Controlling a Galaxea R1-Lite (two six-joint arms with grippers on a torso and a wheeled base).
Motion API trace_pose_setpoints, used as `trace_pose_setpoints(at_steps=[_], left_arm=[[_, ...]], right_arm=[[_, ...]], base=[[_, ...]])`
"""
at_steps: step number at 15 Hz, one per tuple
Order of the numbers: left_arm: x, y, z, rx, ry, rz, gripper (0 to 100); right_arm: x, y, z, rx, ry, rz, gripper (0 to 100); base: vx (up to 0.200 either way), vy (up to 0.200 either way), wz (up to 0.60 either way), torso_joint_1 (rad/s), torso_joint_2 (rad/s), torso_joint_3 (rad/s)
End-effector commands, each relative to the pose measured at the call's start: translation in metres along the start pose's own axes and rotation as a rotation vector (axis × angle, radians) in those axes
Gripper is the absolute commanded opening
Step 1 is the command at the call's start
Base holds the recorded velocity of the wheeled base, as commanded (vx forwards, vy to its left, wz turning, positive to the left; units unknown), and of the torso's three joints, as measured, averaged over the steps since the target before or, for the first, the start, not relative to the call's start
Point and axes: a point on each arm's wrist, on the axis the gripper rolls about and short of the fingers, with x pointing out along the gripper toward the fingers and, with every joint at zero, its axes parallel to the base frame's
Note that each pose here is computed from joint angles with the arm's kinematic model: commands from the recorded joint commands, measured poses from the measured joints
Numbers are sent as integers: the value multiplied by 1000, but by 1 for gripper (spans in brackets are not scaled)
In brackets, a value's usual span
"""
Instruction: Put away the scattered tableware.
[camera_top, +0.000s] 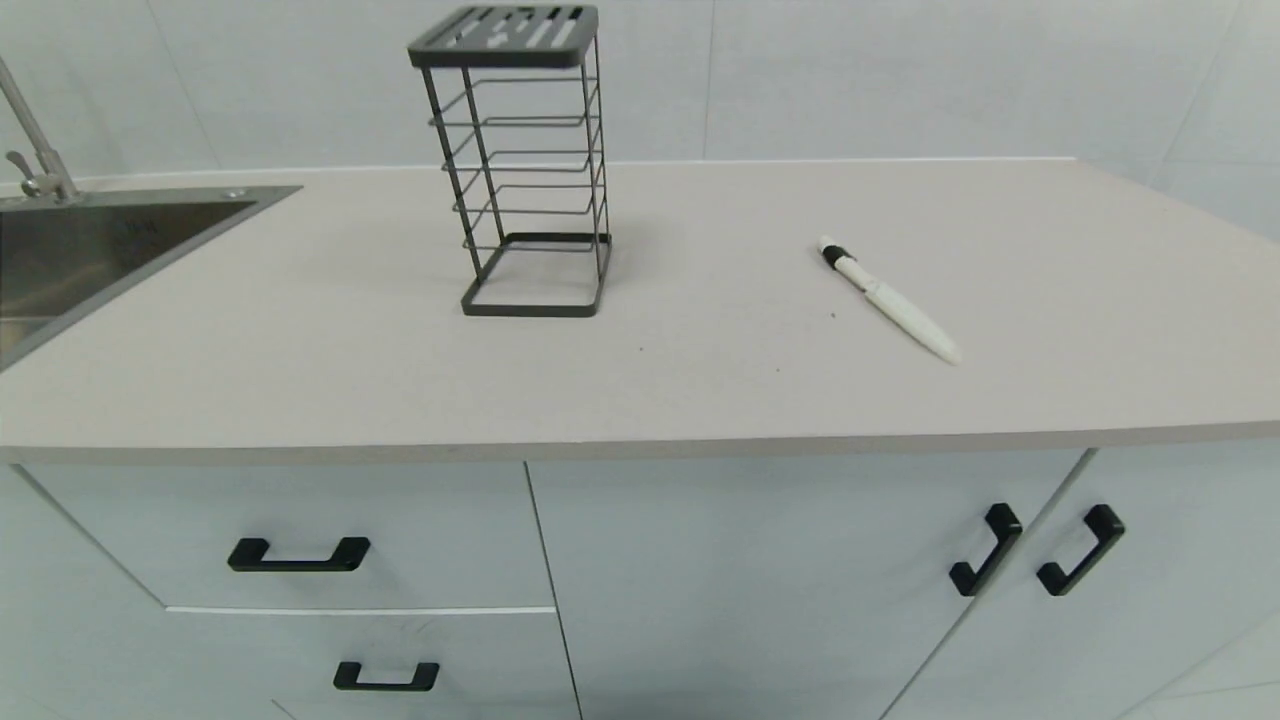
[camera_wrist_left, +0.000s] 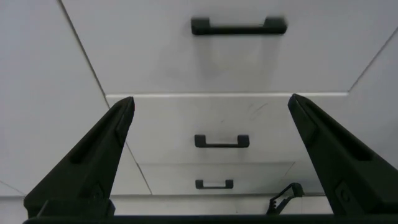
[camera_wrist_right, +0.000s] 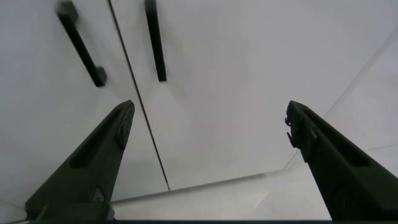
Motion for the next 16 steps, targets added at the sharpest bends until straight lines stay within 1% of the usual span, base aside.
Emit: trace_pose_setpoints(at_steps=[1,4,7,8,11,16], left_arm=[[0,0,0,0,2,0,100],[0,0,0,0,2,0,100],[0,0,0,-2,2,2,100],[0,0,0,-2,2,2,100],[0,0,0,-2,2,2,100],[0,0,0,-2,2,0,100]], right_arm=[[0,0,0,2,3,-1,100],[0,0,0,0,3,1,100],[0,0,0,0,3,1,100],[0,0,0,2,5,-1,100],[0,0,0,0,3,1,100],[0,0,0,0,3,1,100]], base=[[0,0,0,198,-554,-188],[0,0,0,238,-494,-209],[0,0,0,100,-476,-225],[0,0,0,237,-496,-222],[0,0,0,393,-492,-242],[0,0,0,289,-507,-245]])
